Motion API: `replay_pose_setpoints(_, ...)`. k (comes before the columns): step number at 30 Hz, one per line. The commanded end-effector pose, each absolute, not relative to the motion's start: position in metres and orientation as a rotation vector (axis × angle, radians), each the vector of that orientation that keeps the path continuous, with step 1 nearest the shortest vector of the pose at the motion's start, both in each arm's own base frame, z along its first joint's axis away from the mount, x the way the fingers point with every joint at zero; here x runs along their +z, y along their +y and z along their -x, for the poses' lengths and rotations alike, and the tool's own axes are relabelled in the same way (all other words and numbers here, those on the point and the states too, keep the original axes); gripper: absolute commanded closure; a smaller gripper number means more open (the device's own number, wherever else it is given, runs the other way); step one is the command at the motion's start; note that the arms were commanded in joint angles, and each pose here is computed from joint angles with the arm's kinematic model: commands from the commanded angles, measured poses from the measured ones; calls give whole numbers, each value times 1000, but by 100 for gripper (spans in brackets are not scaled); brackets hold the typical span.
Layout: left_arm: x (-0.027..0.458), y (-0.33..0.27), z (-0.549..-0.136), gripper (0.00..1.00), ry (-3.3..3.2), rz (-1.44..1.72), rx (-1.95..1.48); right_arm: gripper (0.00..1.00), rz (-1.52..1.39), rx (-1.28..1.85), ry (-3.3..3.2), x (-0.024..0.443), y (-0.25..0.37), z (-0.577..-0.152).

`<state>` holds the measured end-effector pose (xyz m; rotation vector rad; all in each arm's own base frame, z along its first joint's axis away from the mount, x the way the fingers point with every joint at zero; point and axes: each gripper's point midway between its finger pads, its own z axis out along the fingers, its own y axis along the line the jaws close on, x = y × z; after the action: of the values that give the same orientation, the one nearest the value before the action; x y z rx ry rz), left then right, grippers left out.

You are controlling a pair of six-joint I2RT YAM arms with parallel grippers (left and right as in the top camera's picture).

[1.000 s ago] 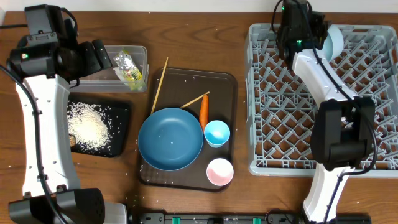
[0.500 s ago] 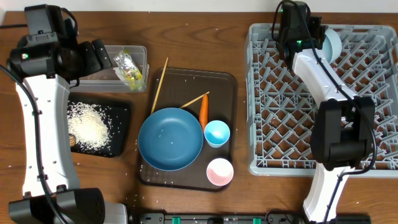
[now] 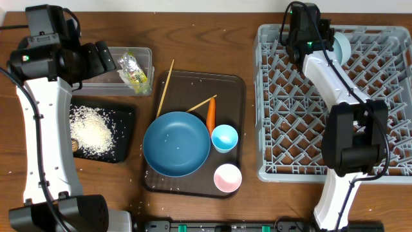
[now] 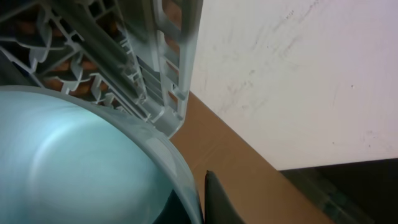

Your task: Sort waste into correct bins and load items into the dishwasher rack

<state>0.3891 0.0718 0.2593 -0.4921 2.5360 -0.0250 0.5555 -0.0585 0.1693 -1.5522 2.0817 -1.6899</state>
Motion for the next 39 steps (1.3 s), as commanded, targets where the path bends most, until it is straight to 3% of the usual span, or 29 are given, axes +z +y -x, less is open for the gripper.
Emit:
replay_pose_setpoints(1, 252, 74, -387, 2, 2556, 509, -24, 99, 1651, -1694, 2067, 163, -58, -555)
replay_pose_setpoints(24, 252, 74, -388, 2, 2556, 509, -23, 99, 1710, -1755, 2032, 157, -66, -563)
replay_pose_setpoints(39, 252, 74, -387, 2, 2556, 509, -24, 99, 1820, -1714, 1968, 135, -29, -565)
